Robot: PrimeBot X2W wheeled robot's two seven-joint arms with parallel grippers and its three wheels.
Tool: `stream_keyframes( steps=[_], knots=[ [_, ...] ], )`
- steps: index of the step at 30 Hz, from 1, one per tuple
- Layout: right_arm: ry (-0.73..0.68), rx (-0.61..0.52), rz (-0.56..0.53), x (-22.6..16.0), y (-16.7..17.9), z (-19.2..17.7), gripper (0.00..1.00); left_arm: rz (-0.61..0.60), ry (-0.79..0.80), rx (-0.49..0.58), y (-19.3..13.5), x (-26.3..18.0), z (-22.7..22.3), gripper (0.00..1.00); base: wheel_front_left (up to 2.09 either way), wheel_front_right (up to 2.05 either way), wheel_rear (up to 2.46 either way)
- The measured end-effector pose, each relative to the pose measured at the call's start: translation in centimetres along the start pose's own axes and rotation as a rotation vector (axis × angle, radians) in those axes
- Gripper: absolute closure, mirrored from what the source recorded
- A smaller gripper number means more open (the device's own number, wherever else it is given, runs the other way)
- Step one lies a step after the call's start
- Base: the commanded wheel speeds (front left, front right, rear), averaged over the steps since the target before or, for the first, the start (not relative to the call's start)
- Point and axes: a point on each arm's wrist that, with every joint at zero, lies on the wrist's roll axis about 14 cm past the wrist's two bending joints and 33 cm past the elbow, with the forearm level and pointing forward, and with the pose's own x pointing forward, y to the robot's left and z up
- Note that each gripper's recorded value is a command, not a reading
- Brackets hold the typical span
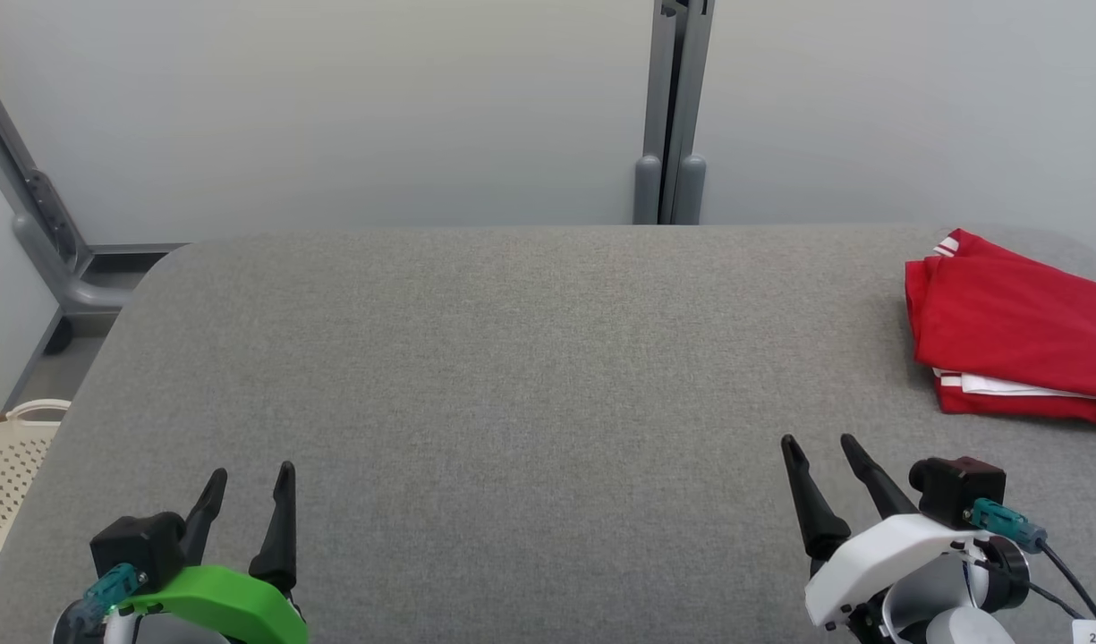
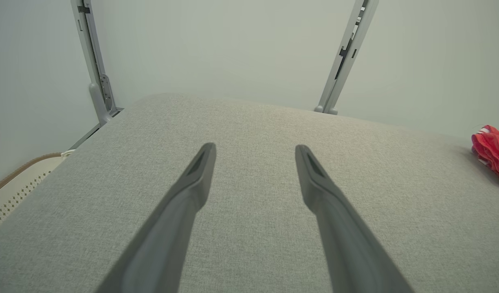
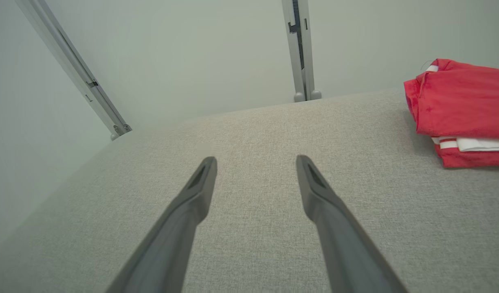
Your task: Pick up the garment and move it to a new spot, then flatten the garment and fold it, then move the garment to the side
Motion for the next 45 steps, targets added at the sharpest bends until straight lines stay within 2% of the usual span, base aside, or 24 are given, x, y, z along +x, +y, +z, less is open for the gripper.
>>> stream_keyframes(
  steps=[30,31,37,45],
  knots=[
    [-0.021,-0.001,-0.016,-0.3,-0.5,0.4,0.0,-0.022,0.008,-0.006,-1.0,-0.3,-0.5,0.0,0.0,0.0,0.0],
    [-0.017,0.0,-0.017,-0.3,-0.6,0.2,1.0,-0.022,0.01,-0.008,-1.1,-0.3,-0.6,1.0,0.0,0.0,0.0],
    [0.065,0.043,-0.051,-1.2,-1.4,-2.5,1.0,-0.01,0.091,-0.056,-1.6,-1.1,-3.6,1.0,0.0,0.0,0.0],
    [0.064,0.182,-0.107,-1.4,-3.2,-2.5,1.0,0.005,0.109,-0.187,-1.8,-0.4,-3.8,1.0,0.0,0.0,0.0]
  ],
)
